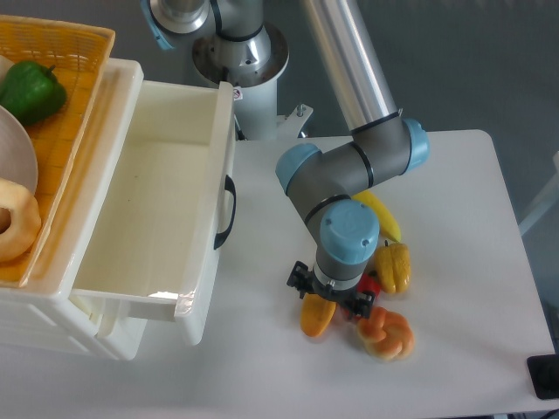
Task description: Pick up the long bread
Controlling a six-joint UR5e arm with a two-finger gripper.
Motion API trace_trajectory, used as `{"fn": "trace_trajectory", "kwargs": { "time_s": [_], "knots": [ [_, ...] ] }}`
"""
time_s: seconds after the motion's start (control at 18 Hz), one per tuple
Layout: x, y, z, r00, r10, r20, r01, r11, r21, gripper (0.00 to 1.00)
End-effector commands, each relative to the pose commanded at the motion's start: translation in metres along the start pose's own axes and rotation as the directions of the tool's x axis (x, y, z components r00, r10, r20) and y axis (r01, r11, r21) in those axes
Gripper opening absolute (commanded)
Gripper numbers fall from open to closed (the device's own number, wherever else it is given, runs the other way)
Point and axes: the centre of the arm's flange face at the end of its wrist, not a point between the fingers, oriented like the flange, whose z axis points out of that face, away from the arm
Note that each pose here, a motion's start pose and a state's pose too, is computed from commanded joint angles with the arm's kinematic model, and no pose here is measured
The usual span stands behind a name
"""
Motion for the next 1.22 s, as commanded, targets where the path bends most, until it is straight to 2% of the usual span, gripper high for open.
{"fn": "trace_trajectory", "kwargs": {
  "time_s": [0.39,0.56,0.72,0.83,0.94,1.11,1.22],
  "knots": [
    [0.010,0.032,-0.007,0.999,-0.011,-0.032,0.010,0.999,-0.035,1.00],
    [0.017,0.045,0.008,0.998,-0.003,-0.070,-0.002,0.998,-0.063,1.00],
    [0.018,0.059,0.020,0.994,0.039,-0.103,-0.048,0.995,-0.088,1.00],
    [0.020,0.063,0.024,0.994,0.058,-0.097,-0.070,0.990,-0.120,1.00],
    [0.016,0.067,0.024,0.993,0.063,-0.097,-0.075,0.989,-0.124,1.00],
    [0.008,0.078,0.027,0.983,0.139,-0.117,-0.153,0.981,-0.120,1.00],
    [0.004,0.083,0.027,0.980,0.157,-0.119,-0.171,0.978,-0.116,1.00]
  ]
}}
